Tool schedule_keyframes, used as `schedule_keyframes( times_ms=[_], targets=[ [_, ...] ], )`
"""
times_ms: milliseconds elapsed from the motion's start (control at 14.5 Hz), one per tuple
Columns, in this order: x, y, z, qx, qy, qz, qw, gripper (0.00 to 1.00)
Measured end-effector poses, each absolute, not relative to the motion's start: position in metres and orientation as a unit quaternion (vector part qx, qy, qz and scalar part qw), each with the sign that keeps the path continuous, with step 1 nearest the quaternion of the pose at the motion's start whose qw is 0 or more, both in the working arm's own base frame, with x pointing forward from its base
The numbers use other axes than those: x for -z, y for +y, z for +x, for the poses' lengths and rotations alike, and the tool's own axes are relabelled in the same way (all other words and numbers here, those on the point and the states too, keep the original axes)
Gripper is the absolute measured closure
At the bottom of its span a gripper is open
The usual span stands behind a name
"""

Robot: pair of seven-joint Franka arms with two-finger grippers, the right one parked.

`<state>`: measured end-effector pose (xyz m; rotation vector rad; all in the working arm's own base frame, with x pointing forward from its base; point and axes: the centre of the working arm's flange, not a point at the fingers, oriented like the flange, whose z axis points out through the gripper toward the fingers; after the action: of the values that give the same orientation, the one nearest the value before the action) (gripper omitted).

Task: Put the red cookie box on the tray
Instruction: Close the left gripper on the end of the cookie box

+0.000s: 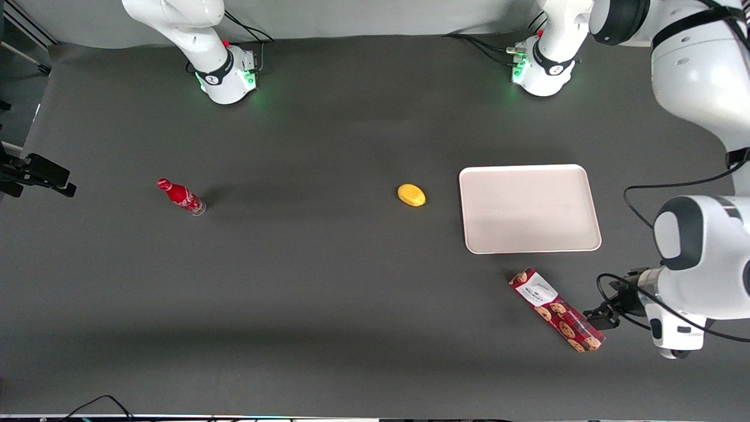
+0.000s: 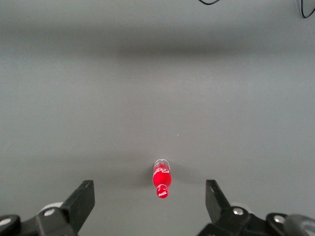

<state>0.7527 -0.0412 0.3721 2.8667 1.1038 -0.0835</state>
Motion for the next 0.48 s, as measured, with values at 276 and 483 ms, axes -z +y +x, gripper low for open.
schedule_keyframes(
  times_ms=[276,483],
  targets=[
    [-0.322,-0.051,0.762,0.023,0.366,0.930,0.036,0.00],
    [-0.293,-0.055,0.765,0.018,0.367,0.929,0.037,0.00]
  ],
)
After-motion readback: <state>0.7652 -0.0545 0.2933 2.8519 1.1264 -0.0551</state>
